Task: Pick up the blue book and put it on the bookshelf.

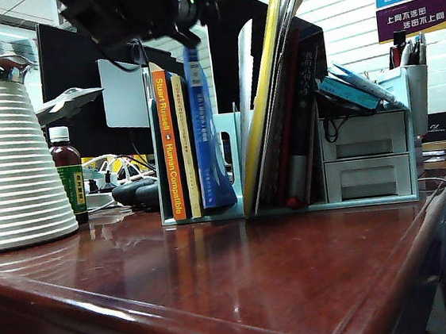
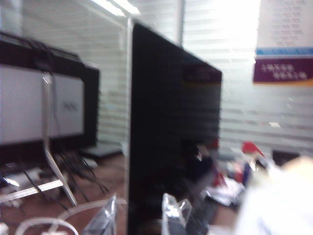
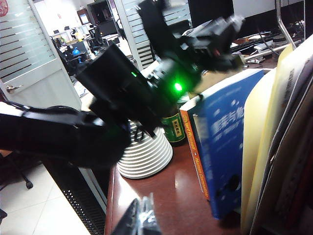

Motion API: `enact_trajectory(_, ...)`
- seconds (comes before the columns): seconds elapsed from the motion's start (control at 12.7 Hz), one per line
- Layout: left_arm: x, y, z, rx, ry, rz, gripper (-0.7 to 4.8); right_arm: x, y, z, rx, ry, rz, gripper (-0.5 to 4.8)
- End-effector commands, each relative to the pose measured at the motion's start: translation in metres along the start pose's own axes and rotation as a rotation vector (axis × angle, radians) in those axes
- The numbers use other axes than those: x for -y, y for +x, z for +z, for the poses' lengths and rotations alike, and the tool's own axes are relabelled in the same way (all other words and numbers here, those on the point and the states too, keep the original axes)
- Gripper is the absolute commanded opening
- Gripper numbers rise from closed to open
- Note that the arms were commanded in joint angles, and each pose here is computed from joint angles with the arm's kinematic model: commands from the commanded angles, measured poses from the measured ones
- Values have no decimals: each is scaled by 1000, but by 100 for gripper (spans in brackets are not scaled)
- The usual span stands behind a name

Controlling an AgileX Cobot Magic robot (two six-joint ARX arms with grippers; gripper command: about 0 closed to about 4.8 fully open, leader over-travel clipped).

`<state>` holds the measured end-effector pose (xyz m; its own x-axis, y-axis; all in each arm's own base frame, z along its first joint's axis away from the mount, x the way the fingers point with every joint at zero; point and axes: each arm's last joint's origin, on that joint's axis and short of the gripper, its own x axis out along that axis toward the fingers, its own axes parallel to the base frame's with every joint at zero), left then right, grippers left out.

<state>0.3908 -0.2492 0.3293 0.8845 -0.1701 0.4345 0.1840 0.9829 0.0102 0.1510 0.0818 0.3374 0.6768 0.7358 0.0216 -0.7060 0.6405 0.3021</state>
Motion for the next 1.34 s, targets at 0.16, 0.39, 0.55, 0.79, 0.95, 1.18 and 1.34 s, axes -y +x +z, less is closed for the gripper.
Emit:
enact_trajectory(0.16,-12,-1,48,44,-5,79,126,-1,-1,4,23,-12,-5,-6)
enact_trajectory(0.39,-25,-20,94,-25,19,51,111,-1,-1,4,25,-53,-11,-6)
enact_trajectory(0.55,-33,-41,107,-101,16,-37,83,-1,-1,4,28,-64,-17,-6)
enact_trajectory(0.79,-32,-85,86,-322,-85,-120,83,-1,-1,5,31,-69,-15,-6)
enact_trajectory(0.95,-18,-116,59,-400,-65,-175,84,-2,-2,5,38,-72,-13,-6)
enact_trajectory(1.18,-6,-131,7,-526,-44,-160,163,-4,-4,7,51,-77,-1,-6)
enact_trajectory(1.34,-3,-130,-4,-527,-54,-161,296,-4,-4,7,47,-75,9,-6)
